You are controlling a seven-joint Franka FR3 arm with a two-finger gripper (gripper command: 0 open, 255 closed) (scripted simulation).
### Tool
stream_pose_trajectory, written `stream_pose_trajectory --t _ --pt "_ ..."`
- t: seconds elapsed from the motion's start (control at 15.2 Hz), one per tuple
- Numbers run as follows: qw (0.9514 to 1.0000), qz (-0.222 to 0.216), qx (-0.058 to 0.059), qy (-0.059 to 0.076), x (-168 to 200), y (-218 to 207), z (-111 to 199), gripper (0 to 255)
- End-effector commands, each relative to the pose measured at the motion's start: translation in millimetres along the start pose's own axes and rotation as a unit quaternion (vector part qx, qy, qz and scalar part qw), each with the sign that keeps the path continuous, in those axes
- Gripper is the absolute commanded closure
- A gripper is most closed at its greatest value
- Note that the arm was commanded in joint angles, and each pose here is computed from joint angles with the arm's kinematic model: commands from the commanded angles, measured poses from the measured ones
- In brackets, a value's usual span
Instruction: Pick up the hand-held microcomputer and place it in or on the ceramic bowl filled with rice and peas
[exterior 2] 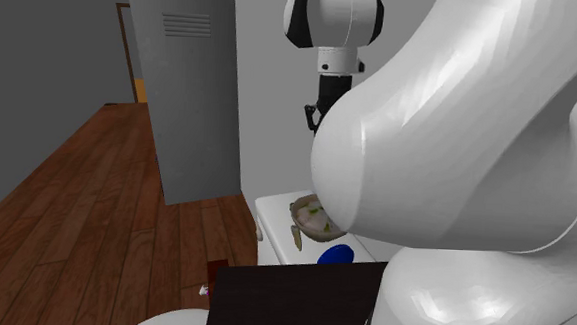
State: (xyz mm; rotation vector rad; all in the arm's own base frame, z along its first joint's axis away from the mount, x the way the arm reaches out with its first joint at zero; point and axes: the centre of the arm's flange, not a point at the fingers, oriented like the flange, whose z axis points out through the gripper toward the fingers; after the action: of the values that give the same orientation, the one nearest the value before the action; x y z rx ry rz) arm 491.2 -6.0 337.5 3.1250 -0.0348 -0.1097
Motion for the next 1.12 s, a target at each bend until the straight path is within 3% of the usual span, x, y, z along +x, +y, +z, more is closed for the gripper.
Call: stream_pose_trajectory --t 0.0,0.73,1.06 --pt "1.0000 0.000 0.000 0.001 0.4 0.0 10.7 255" --pt "1.0000 0.000 0.000 0.001 4.4 -0.9 68.6 255" --pt "1.0000 0.000 0.000 0.001 4.5 -0.9 70.1 255"
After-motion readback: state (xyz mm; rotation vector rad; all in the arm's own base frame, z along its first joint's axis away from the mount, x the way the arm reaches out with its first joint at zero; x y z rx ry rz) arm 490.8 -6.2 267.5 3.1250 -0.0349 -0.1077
